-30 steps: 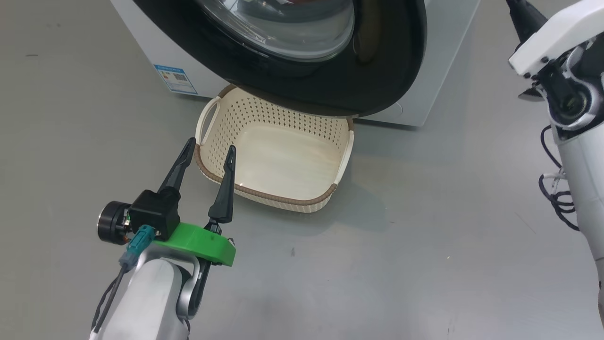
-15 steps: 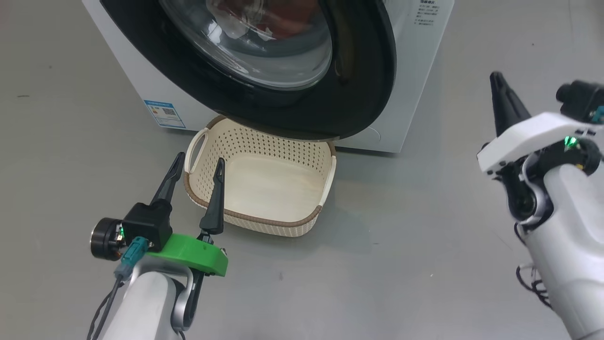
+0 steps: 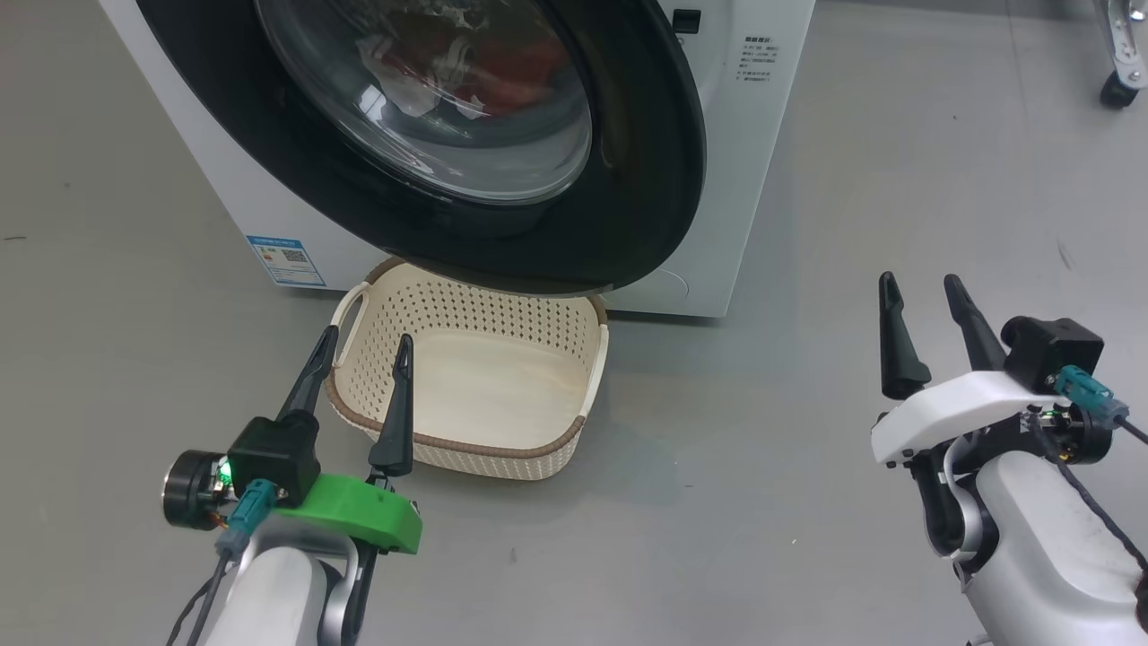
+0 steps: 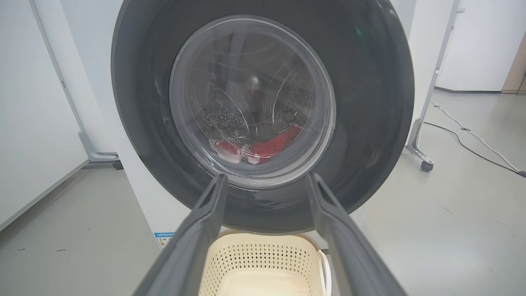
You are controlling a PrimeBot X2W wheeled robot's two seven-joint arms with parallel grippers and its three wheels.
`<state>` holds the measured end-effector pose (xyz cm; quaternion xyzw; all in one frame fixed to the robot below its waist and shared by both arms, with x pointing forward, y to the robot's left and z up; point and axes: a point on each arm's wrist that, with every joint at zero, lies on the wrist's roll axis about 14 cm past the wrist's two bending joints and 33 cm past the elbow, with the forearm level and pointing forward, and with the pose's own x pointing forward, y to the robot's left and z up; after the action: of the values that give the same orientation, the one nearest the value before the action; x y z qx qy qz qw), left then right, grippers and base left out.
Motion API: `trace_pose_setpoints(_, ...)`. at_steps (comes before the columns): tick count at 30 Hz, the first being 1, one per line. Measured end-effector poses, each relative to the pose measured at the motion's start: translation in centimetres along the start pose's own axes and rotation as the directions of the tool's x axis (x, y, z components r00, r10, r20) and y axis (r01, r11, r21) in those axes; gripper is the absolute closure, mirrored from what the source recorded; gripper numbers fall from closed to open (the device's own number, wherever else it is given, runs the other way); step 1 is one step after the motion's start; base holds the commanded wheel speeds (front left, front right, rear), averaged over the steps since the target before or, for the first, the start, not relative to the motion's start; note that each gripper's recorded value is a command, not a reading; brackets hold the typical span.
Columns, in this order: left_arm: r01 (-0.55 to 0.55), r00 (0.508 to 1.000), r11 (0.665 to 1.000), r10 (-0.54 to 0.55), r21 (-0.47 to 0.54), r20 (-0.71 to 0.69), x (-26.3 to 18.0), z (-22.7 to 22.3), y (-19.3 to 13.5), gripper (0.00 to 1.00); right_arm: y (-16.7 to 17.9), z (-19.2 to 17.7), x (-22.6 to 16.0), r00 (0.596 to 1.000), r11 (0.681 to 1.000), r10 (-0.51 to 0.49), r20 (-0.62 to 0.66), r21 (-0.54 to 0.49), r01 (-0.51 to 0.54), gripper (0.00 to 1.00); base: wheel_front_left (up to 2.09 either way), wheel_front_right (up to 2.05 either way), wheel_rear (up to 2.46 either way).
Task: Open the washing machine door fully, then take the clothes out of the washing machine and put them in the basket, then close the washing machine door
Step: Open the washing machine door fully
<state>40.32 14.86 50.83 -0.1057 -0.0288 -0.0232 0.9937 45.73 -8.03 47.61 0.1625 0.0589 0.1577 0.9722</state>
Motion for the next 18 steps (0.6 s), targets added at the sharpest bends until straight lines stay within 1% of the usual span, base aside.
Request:
trace_pose_setpoints(4, 0.003, 1.0, 1.0, -0.003, 0.002, -0.007, -0.2, -0.3, -0.2, 0.0, 0.1, -0.2, -1.0, 1.0, 1.0, -0.016, 0.003, -0.013, 0.016, 0.0, 0.0, 0.0, 0.0)
trace_pose_setpoints(9, 0.014, 1.0, 1.0, -0.014, 0.0, -0.009, -0.3, -0.4, -0.6, 0.0, -0.1, -0.5, -2.1, 0.999, 0.999, -0.047, 0.006, 0.013, 0.046, 0.0, 0.0, 0.0, 0.0)
trace_pose_setpoints(13, 0.016, 1.0, 1.0, -0.016, -0.001, -0.009, -0.3, -0.4, -0.7, 0.0, 0.2, -0.5, -2.6, 0.999, 0.998, -0.048, 0.015, 0.035, 0.048, 0.0, 0.0, 0.0, 0.0)
trace_pose_setpoints(18, 0.017, 1.0, 1.0, -0.017, -0.003, -0.016, -0.4, -0.6, -0.8, 0.0, 0.2, -0.2, -3.1, 0.998, 0.998, -0.057, 0.029, 0.032, 0.056, 0.0, 0.0, 0.0, 0.0)
